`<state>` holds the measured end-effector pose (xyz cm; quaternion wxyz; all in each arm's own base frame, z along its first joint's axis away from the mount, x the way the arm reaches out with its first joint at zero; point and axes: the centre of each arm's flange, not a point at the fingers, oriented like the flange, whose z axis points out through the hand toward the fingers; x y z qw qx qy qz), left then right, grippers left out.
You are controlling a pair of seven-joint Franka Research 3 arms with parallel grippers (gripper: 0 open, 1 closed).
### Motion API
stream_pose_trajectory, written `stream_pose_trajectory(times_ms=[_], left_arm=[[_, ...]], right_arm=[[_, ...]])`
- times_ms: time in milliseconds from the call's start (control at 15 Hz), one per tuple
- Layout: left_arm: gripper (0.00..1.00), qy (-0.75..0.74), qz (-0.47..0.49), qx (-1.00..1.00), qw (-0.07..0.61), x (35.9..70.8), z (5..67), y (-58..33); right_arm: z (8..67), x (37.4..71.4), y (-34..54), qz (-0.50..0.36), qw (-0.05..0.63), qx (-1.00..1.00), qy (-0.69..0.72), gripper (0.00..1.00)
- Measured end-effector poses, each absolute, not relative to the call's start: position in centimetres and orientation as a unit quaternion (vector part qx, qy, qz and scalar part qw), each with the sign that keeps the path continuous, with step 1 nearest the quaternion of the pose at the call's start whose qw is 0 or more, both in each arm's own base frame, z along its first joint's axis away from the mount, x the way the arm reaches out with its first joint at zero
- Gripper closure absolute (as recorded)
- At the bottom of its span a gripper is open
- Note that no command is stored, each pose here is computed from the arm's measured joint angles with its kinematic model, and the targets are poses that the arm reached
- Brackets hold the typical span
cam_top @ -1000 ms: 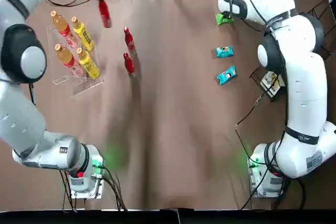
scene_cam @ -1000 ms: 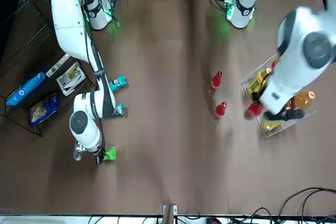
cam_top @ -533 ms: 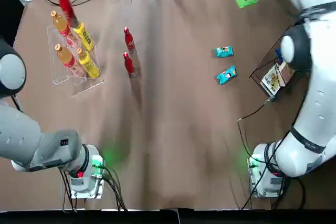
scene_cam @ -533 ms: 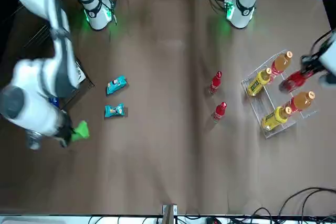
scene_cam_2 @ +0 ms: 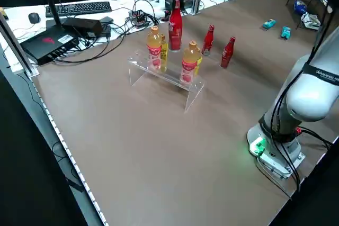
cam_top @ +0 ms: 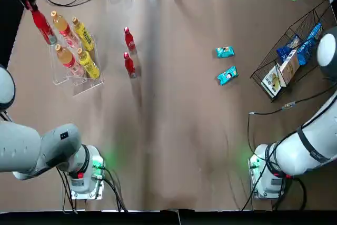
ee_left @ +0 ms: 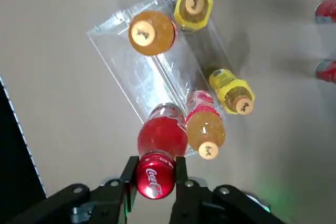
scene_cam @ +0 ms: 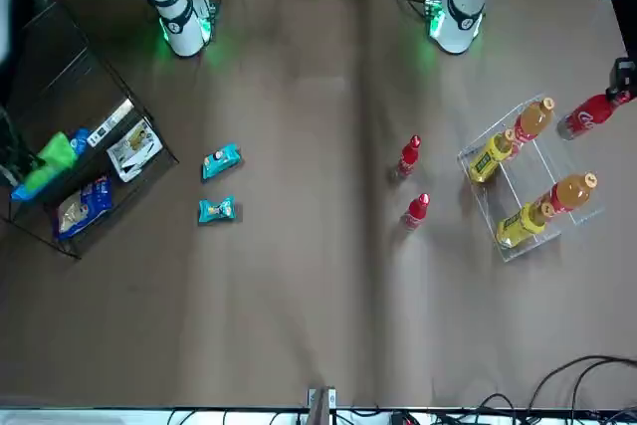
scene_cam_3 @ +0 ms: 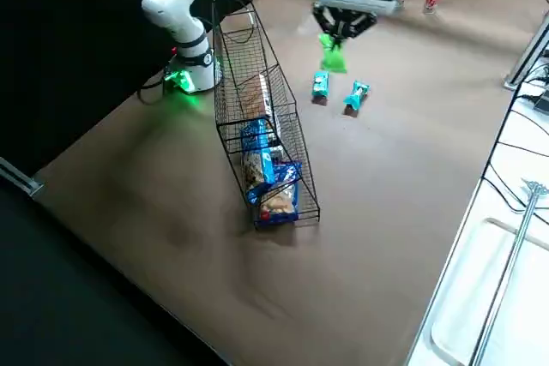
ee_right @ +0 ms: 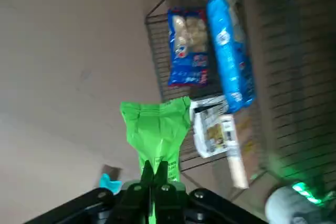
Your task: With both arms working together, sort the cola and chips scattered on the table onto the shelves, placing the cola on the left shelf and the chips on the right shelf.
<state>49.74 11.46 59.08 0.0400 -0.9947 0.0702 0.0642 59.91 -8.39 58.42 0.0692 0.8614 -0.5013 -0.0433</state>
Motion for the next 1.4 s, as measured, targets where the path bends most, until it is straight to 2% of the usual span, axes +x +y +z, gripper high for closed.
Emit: stream_pose_trajectory(times_ms=[333,600,867,1400], left_arm=[[0.68,0.077,0.057,-0.995,0.022,46.8,55.6,14.2],[0.68,0.081,0.053,-0.995,0.023,45.3,54.5,14.2],[0.68,0.086,0.058,-0.994,0.024,44.9,53.0,13.6],[0.68,0.087,0.061,-0.994,0.023,44.4,50.4,13.5]], right_arm=[[62.9,54.9,-16.4,-0.048,0.073,0.885,-0.458,0.97],[62.4,52.1,-22.5,-0.063,0.080,0.876,-0.472,0.97],[61.6,52.0,-24.3,-0.053,0.084,0.869,-0.484,0.97],[57.8,54.9,-25.7,-0.038,0.113,0.873,-0.473,0.97]])
